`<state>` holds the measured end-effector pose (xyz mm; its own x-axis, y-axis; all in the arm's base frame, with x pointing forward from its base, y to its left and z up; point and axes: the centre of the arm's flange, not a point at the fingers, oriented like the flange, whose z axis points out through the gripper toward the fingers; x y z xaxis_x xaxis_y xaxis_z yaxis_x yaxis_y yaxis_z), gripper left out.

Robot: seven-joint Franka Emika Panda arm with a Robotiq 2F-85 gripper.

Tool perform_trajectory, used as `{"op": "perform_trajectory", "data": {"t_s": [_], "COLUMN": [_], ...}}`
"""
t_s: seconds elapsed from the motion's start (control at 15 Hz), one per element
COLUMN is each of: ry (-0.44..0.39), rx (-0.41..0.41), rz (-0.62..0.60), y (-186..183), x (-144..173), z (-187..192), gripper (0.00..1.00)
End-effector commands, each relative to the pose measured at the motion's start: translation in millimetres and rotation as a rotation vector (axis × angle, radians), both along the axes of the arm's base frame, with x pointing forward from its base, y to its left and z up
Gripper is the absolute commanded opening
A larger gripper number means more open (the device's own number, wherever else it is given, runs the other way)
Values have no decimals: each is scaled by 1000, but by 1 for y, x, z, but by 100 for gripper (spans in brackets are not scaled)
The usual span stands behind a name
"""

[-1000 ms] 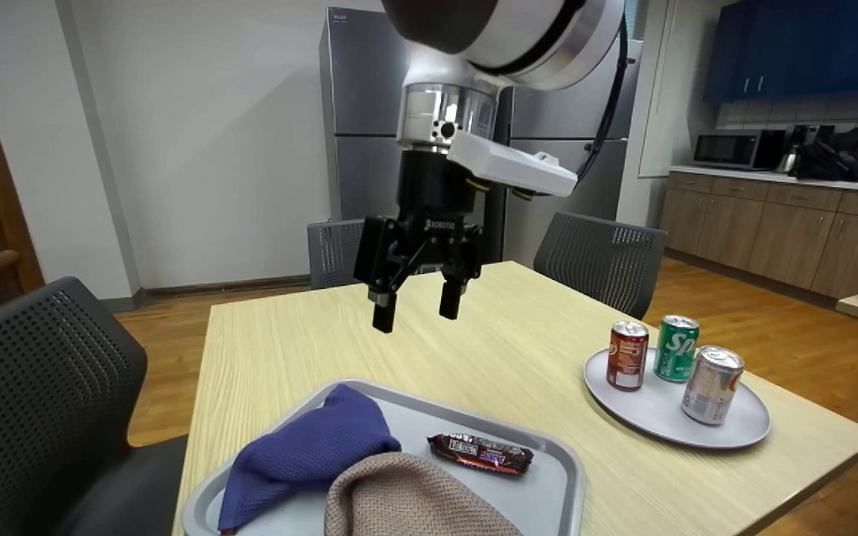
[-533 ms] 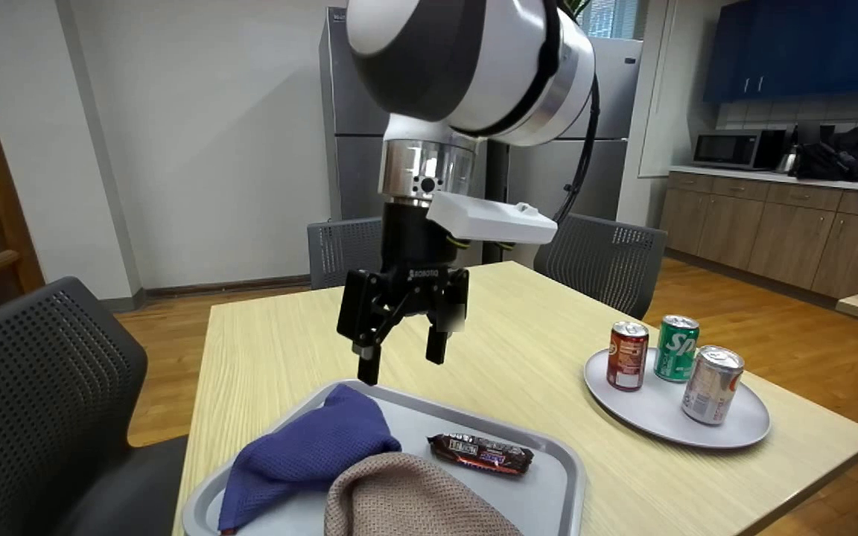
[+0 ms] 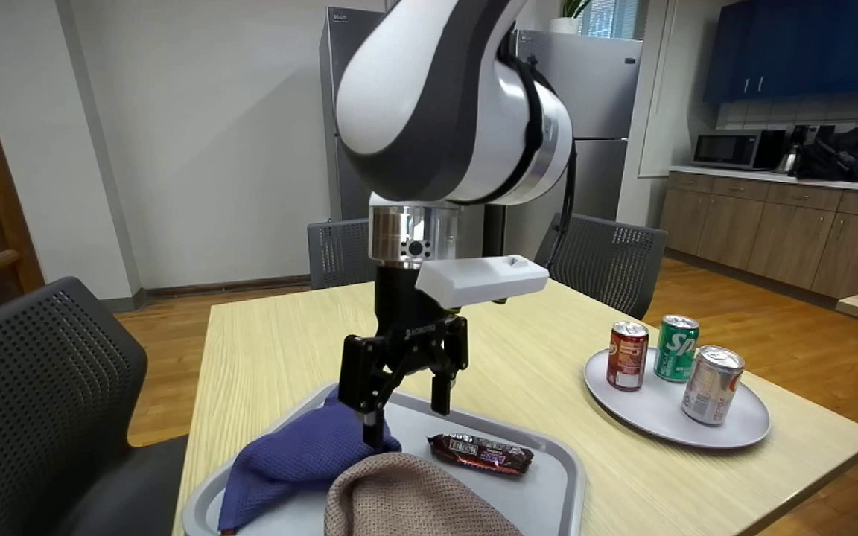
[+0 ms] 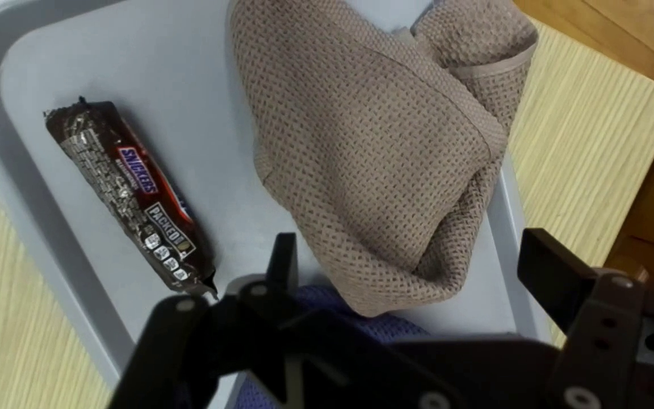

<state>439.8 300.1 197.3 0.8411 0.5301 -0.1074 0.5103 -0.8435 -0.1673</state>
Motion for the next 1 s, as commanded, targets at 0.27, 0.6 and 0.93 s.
{"op": "perform_trajectory", "data": {"t_s": [0.27,0.6,0.93], "ry": [51,82,94], "rx": [-51,-69,-75], "rz": [-38,-73,-103], "y": [19,22,23], "x": [3,9,16], "z": [-48,-73,-88], "gripper": [100,100,100]}}
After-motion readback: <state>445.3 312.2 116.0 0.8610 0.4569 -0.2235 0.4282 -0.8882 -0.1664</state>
